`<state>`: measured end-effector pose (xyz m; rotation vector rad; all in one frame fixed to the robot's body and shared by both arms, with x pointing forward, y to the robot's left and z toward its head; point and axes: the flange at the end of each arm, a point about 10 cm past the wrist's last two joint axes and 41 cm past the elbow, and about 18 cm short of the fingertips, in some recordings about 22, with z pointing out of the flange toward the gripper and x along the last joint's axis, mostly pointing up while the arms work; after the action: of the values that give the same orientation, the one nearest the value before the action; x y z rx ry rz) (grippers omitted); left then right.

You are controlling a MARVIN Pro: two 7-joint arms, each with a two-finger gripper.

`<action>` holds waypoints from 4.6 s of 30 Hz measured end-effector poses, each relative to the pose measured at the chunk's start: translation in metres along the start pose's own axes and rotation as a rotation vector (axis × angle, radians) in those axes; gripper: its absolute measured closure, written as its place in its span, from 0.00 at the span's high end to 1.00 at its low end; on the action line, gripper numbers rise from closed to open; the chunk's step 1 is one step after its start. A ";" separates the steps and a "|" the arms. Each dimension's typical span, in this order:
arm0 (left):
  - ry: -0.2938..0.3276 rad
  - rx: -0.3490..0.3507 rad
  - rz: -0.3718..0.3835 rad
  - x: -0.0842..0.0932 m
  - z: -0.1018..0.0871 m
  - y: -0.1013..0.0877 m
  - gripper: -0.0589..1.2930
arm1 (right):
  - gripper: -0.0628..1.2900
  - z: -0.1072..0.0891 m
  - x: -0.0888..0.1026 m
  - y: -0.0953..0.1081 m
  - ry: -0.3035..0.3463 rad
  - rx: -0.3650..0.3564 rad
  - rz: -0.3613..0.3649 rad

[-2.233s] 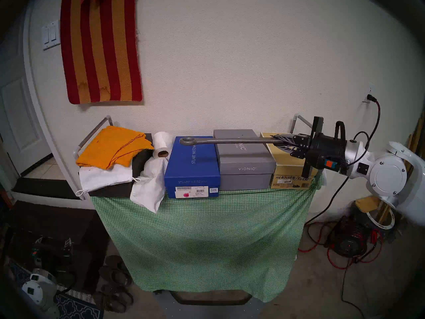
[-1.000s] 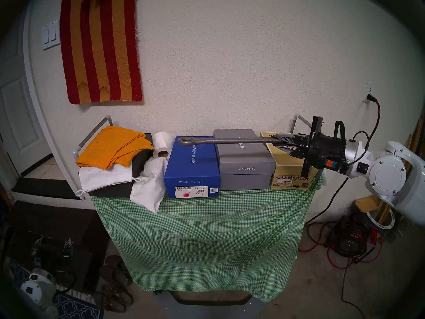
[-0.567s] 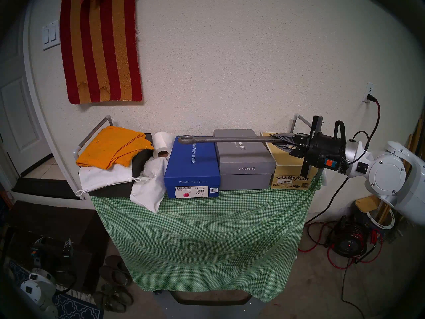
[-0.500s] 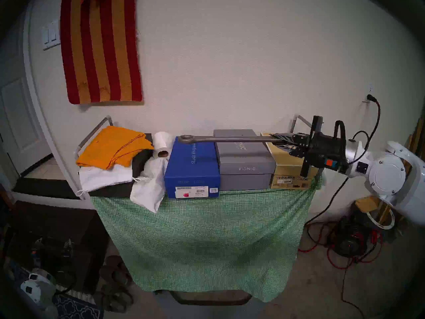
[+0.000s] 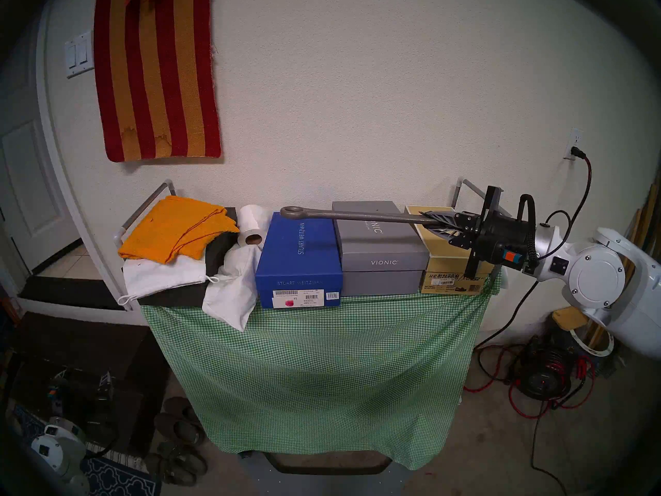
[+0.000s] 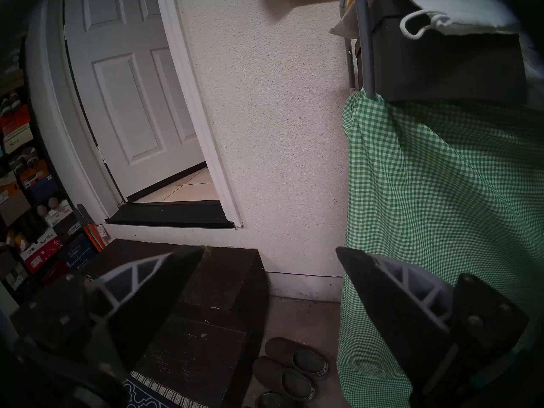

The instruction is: Lift the object off the cloth, cover the shoe rack with the cloth, put the object back

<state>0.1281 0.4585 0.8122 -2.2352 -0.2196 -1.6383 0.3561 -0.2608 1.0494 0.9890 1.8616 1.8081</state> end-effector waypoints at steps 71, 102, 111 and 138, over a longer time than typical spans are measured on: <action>-0.022 -0.020 -0.003 0.002 -0.004 -0.003 0.98 | 0.06 0.105 -0.026 0.044 0.142 -0.395 0.291; -0.029 -0.029 -0.005 0.004 -0.005 -0.005 0.98 | 0.06 0.146 -0.032 0.102 0.023 -0.042 0.211; -0.027 -0.032 -0.011 0.005 -0.006 -0.005 0.98 | 0.06 0.151 -0.042 0.109 -0.035 0.118 0.229; -0.025 -0.057 -0.047 0.016 -0.006 -0.007 0.98 | 0.06 0.137 -0.069 0.102 -0.094 0.679 0.274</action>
<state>0.1255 0.4612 0.8305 -2.3102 -0.2365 -1.6617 0.5211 -0.2165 1.1182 1.5876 2.4296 1.2165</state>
